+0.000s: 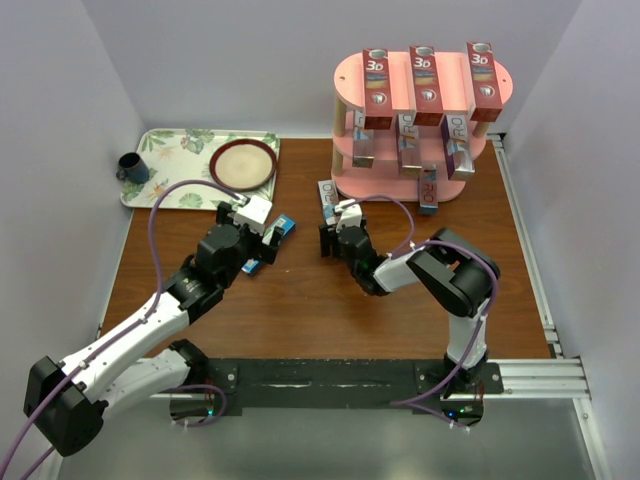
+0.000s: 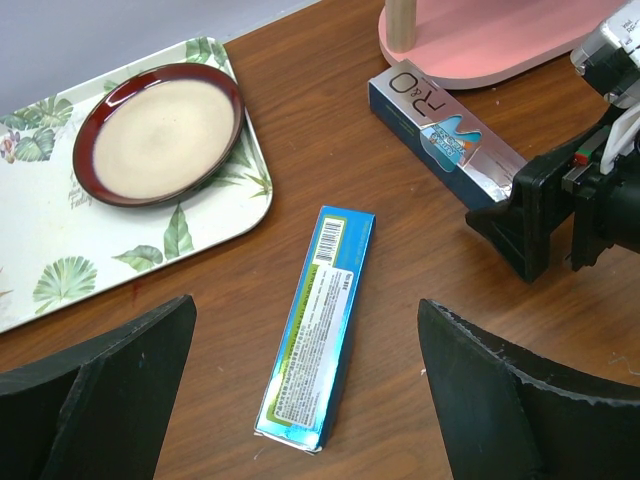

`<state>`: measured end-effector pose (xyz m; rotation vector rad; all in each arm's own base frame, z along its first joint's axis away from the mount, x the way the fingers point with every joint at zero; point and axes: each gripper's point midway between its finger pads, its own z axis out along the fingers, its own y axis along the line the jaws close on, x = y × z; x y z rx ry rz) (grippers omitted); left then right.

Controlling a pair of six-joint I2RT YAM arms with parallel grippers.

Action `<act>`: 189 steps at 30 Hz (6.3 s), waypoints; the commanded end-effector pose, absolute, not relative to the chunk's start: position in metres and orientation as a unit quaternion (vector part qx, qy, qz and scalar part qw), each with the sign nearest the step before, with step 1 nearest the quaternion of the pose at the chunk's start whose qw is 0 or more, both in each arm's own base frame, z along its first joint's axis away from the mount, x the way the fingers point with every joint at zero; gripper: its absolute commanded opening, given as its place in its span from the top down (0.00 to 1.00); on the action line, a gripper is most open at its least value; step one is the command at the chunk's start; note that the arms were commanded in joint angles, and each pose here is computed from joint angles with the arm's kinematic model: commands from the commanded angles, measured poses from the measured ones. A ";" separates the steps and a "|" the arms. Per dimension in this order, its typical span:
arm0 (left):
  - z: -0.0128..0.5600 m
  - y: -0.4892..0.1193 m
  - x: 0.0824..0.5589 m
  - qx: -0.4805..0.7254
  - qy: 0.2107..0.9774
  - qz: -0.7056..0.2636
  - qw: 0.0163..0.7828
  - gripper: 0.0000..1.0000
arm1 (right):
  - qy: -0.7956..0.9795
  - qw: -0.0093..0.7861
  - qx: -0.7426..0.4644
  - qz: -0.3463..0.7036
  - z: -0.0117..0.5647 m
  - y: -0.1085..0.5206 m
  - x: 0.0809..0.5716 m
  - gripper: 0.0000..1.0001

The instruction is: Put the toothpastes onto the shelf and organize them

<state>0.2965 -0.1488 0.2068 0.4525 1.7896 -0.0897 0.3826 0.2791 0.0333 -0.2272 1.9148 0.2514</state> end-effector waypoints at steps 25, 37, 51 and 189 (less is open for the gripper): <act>0.217 -0.148 0.299 0.189 0.761 -0.042 0.619 0.02 | 0.799 0.579 -0.097 0.127 0.095 0.226 0.322 0.73; 0.217 -0.149 0.298 0.190 0.761 -0.044 0.618 0.02 | 0.789 0.611 -0.023 0.064 0.126 0.172 0.341 0.76; 0.216 -0.150 0.299 0.193 0.762 -0.045 0.617 0.02 | 0.772 0.633 -0.013 0.054 0.140 0.168 0.410 0.76; 0.075 -0.167 0.386 0.270 0.910 0.015 0.313 0.08 | 0.793 0.559 -0.105 0.217 0.136 0.162 0.254 0.01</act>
